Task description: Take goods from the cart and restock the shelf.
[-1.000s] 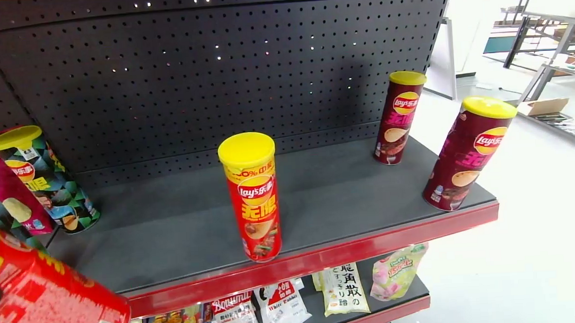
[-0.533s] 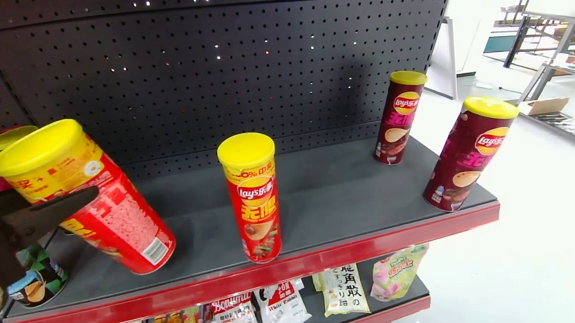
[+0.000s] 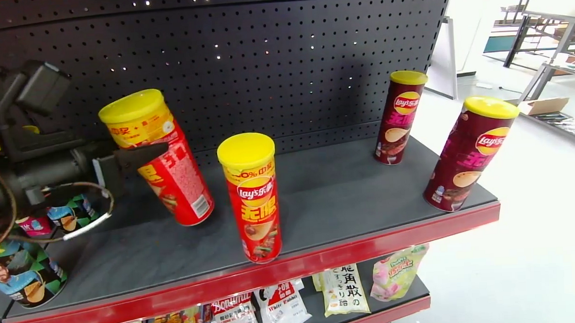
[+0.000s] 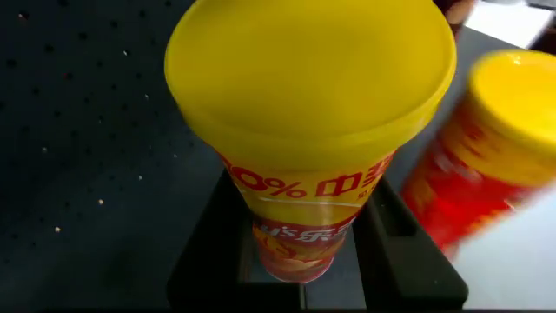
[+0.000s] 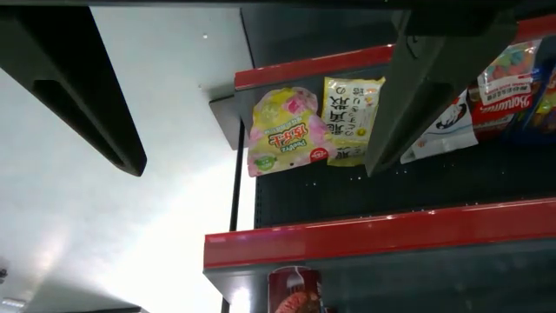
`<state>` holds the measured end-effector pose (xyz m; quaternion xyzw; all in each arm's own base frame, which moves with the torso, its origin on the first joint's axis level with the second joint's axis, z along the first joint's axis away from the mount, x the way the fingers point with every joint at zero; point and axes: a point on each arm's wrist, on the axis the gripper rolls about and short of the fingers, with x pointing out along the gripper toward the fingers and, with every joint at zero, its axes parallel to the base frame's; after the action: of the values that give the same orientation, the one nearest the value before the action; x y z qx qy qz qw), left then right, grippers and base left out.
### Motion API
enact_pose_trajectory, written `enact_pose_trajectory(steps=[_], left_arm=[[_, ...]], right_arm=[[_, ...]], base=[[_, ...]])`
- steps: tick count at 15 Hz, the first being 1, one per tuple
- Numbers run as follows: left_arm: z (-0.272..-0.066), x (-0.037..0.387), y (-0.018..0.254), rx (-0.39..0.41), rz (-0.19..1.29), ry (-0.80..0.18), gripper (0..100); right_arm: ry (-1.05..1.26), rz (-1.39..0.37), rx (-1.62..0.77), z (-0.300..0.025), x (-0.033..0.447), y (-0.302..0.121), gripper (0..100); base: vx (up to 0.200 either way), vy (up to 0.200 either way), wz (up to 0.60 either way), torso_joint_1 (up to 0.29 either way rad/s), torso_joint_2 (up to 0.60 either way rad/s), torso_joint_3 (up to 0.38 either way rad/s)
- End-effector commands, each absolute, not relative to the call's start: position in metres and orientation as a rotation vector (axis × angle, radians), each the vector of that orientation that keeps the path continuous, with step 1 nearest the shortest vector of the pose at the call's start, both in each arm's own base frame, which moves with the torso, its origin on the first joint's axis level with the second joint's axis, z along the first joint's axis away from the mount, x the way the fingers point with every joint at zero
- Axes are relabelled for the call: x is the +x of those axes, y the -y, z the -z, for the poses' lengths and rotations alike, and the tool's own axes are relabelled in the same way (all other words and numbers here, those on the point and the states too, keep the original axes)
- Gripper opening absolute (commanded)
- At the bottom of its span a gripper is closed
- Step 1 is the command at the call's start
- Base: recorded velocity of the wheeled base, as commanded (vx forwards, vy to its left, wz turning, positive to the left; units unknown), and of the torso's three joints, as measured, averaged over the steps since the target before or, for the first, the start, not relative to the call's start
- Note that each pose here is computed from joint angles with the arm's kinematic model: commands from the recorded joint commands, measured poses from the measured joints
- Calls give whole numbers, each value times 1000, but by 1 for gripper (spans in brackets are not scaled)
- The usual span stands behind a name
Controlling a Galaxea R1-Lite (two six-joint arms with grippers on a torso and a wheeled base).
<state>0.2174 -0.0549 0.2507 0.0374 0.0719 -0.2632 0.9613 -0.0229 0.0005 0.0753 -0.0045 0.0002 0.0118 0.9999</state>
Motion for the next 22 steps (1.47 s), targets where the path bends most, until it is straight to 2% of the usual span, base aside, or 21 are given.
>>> enact_pose_trajectory(steps=[1, 4, 5, 12, 22], left_arm=[[-235, 272, 70, 80, 501, -210, 0], [-236, 308, 109, 65, 445, -196, 0], [-237, 319, 114, 49, 420, -188, 0], [-221, 340, 138, 44, 450, -208, 0], [-218, 344, 157, 45, 493, -199, 0]], right_arm=[[-1, -25, -9, -75, -23, 0, 100], [-1, -25, -9, -75, -23, 0, 100], [-1, -25, -9, -75, -23, 0, 100], [-1, -25, -9, -75, -23, 0, 100], [-1, -25, -9, -75, -23, 0, 100]], base=[[0, 0, 0, 0, 0, 0], [0, 0, 0, 0, 0, 0], [0, 0, 0, 0, 0, 0], [0, 0, 0, 0, 0, 0], [0, 0, 0, 0, 0, 0]])
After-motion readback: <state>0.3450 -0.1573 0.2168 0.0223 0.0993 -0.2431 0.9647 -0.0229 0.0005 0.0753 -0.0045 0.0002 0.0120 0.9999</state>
